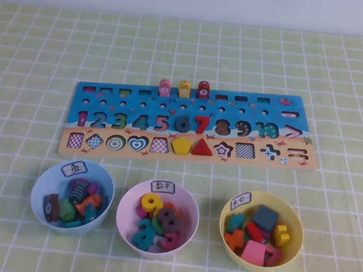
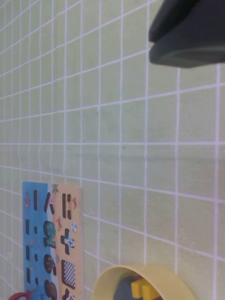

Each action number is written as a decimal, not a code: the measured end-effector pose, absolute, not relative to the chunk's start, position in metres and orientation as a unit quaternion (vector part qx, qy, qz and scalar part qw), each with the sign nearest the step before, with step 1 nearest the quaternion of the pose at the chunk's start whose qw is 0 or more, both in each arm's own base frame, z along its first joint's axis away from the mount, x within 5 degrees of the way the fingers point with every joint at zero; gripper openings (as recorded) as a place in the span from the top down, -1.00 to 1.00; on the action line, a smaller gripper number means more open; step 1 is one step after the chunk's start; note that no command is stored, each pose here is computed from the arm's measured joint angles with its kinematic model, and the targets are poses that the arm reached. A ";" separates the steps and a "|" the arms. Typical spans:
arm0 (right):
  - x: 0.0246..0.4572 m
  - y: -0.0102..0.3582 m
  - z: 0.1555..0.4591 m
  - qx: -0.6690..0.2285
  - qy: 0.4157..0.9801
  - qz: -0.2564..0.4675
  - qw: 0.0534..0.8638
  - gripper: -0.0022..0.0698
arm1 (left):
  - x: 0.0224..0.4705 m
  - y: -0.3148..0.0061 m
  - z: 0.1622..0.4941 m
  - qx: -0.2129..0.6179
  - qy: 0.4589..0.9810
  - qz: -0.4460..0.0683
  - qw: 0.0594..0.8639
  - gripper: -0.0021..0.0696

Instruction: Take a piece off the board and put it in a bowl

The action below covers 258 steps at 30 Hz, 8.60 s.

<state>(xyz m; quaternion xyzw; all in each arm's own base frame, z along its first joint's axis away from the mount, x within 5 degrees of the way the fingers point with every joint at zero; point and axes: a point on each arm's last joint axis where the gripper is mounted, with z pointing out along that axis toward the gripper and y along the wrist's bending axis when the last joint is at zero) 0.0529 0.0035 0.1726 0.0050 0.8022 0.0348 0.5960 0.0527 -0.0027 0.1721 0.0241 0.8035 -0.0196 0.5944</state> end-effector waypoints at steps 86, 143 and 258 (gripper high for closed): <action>0.053 0.004 0.173 0.005 0.802 0.035 0.596 0.99 | 0.053 -0.002 0.172 0.031 0.803 -0.009 0.595 0.96; 0.053 0.004 0.173 0.005 0.802 0.035 0.596 0.99 | 0.056 -0.003 0.225 -0.161 0.639 -0.226 0.718 0.96; 0.053 0.004 0.173 0.005 0.803 0.035 0.595 0.99 | 0.494 -0.211 0.206 0.152 0.936 -0.066 0.310 -0.30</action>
